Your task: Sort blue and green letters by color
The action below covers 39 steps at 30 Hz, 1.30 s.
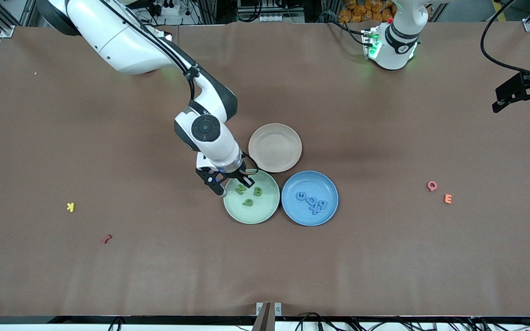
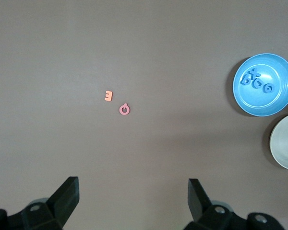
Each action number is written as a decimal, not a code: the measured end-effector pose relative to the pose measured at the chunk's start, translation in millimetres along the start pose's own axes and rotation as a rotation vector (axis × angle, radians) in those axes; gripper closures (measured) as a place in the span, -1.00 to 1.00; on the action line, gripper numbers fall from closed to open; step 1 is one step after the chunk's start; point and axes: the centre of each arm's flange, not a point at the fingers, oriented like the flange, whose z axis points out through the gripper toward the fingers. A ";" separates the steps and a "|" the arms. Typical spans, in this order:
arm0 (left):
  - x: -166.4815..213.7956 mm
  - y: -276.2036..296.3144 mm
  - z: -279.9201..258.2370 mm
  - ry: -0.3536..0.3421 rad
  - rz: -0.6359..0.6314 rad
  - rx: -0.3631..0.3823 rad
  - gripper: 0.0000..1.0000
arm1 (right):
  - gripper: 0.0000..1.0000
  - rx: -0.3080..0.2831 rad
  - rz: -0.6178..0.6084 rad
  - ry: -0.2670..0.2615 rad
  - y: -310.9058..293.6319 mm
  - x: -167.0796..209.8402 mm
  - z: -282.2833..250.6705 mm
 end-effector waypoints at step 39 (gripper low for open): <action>2.7 -1.1 5.3 -0.010 -0.001 -0.001 -1.00 | -1.00 0.057 -0.137 0.093 -32.1 72.7 -151.7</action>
